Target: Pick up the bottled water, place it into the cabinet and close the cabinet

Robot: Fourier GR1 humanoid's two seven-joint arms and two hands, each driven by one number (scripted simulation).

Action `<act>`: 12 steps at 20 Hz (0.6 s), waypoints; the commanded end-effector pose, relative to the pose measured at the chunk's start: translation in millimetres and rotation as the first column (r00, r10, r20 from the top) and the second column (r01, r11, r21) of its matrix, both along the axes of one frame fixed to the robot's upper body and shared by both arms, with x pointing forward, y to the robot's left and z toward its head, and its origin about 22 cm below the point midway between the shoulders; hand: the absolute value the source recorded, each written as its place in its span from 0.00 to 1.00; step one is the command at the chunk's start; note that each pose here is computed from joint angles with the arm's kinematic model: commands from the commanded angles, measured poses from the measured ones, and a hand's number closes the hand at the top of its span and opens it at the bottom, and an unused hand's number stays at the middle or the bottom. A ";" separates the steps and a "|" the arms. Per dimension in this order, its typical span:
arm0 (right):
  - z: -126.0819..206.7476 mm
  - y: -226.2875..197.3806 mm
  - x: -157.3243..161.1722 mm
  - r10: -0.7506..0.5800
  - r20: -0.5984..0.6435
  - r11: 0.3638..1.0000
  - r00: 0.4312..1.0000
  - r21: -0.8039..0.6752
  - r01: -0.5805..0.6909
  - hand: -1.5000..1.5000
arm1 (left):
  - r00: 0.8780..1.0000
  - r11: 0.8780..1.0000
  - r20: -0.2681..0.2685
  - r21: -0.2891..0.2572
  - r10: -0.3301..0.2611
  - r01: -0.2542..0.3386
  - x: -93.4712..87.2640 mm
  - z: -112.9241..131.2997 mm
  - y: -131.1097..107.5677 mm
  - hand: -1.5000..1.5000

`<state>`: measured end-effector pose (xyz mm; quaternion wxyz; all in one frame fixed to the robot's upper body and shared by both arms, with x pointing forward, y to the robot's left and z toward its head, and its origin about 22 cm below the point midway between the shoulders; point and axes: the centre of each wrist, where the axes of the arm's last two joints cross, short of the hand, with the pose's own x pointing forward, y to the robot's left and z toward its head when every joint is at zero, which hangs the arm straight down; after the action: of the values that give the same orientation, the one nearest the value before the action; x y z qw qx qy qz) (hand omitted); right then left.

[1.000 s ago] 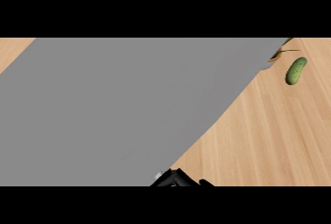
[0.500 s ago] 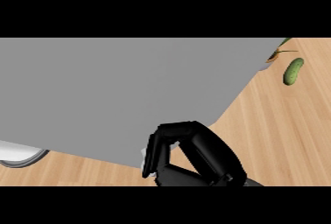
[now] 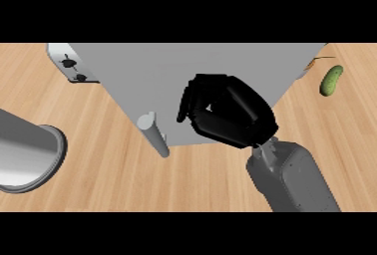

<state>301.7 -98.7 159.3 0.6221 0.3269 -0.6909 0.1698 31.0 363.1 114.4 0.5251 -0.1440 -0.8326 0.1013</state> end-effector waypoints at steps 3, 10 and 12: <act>-10.7 -9.6 49.4 -0.023 0.006 0.999 1.000 -0.026 0.023 1.00 | 1.000 1.000 0.009 -0.003 0.000 0.000 -13.7 -3.7 8.4 0.00; 13.7 -11.8 74.6 0.029 0.024 0.999 0.999 -0.034 -0.028 1.00 | 1.000 1.000 0.001 0.011 0.003 -0.003 -1.7 -3.2 7.4 0.00; 9.5 0.4 77.5 0.045 0.014 0.996 0.999 -0.076 -0.044 1.00 | 1.000 1.000 0.004 0.000 -0.012 0.012 -6.0 -2.0 21.6 0.00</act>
<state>346.2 -104.2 154.1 0.6068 0.3533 -0.6743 0.2288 26.5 378.7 117.8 0.5228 -0.1470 -0.8338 0.0991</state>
